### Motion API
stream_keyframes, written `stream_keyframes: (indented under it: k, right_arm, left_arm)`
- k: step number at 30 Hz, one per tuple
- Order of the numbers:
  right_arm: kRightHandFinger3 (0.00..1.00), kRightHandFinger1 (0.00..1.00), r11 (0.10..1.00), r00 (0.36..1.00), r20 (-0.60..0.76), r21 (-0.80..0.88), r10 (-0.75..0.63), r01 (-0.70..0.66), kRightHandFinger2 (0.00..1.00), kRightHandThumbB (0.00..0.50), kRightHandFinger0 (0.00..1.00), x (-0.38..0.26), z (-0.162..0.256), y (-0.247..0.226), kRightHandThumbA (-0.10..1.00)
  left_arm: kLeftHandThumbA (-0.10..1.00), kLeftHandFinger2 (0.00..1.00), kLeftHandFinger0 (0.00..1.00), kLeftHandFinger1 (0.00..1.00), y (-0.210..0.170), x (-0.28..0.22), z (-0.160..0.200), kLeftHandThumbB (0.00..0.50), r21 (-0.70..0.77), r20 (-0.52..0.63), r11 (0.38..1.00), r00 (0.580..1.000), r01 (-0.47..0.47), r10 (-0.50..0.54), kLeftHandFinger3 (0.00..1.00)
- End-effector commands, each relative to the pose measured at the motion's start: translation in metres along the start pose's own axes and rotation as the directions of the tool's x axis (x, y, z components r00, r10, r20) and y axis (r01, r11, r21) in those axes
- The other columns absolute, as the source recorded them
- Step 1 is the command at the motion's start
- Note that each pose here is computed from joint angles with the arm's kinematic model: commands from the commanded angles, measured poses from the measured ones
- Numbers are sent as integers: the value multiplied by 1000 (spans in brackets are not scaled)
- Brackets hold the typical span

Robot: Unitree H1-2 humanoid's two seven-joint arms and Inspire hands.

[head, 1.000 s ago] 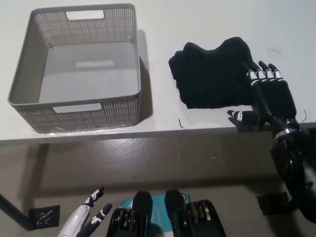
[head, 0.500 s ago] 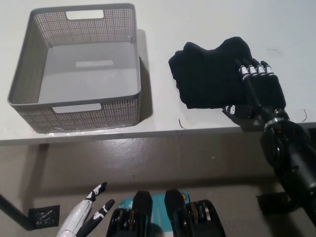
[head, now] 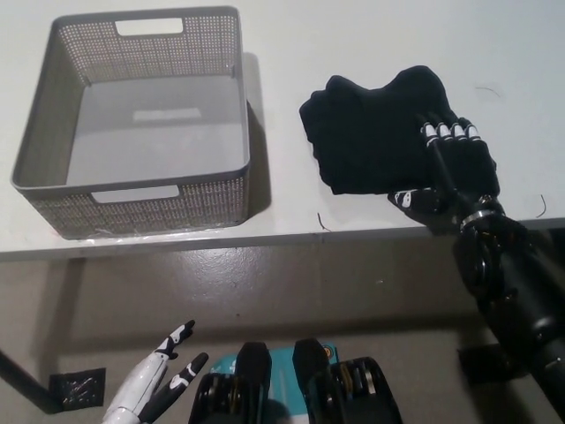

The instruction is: Use the right hand to pick up a t shirt on the right hand side and place it into a contianer on the left side

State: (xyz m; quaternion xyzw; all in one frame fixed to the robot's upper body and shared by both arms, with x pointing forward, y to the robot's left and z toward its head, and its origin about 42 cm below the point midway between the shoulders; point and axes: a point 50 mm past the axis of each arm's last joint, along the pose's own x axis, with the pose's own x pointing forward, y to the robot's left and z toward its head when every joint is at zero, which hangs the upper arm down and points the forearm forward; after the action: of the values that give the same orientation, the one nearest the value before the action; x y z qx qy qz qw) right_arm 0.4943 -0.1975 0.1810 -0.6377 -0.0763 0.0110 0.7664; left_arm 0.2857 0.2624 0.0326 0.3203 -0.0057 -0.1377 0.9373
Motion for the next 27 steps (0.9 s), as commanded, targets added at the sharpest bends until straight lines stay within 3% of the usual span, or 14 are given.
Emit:
stream_keyframes:
  k: [1,2,3,4,5,6,7,9,10,12,14,16,22,27]
  right_arm:
    - [1000,1000,988,992,48,103,-121,115,1000,422,1000,20,17,-23,610]
    - [1000,1000,974,987,51,177,-152,141,1000,294,1000,20,18,-22,360]
    - [1000,1000,954,982,49,250,-182,164,1000,319,1000,20,19,-21,231]
    - [1000,1000,951,979,59,258,-193,172,1000,263,1000,24,21,-23,109]
    - [1000,1000,946,977,64,269,-203,179,1000,270,1000,24,21,-23,50]
    - [1000,1000,910,956,71,332,-286,247,1000,207,1000,23,21,-24,-94]
    - [1000,1000,880,942,60,380,-331,285,1000,137,1000,23,21,-26,-100]
    - [1000,1000,847,934,49,440,-355,299,1000,85,969,24,22,-26,-100]
    - [1000,997,832,929,52,466,-367,302,1000,57,886,24,24,-26,-100]
    - [945,857,811,924,33,491,-382,318,948,66,737,23,23,-24,-100]
    - [921,639,795,918,17,506,-396,334,808,33,446,22,22,-22,-100]
    - [907,687,789,909,20,504,-417,351,837,61,483,20,19,-20,-100]
    - [900,746,754,896,-20,531,-444,386,866,50,586,18,15,-16,-100]
    - [881,763,729,881,-37,545,-472,414,888,75,593,20,16,-18,-100]
  left_arm:
    - [1000,1000,972,1000,7,5,12,331,9,44,1000,999,-2,2,1000]
    - [1000,1000,971,1000,7,5,12,346,10,44,1000,999,-1,1,1000]
    - [1000,1000,970,1000,8,5,13,349,13,43,1000,999,-2,1,1000]
    - [1000,1000,981,1000,9,5,14,354,14,42,1000,999,-9,9,1000]
    - [1000,1000,985,1000,9,5,13,354,16,39,1000,999,-11,10,1000]
    - [1000,1000,988,1000,9,6,14,339,13,49,1000,999,-13,12,1000]
    - [1000,1000,990,1000,9,8,15,332,21,56,1000,998,-13,12,1000]
    - [1000,1000,1000,1000,9,8,15,341,21,44,1000,999,-7,6,1000]
    - [1000,1000,1000,1000,10,7,16,334,17,40,1000,999,-11,10,1000]
    - [1000,1000,1000,1000,10,7,17,311,11,52,1000,999,-17,16,1000]
    - [1000,1000,1000,1000,10,7,19,302,12,47,1000,999,-13,13,1000]
    - [1000,1000,1000,1000,10,7,18,313,14,50,1000,999,-15,15,1000]
    - [1000,1000,1000,1000,9,8,17,292,7,52,1000,999,-8,8,1000]
    - [1000,1000,1000,1000,7,7,15,289,1,34,1000,999,2,-2,1000]
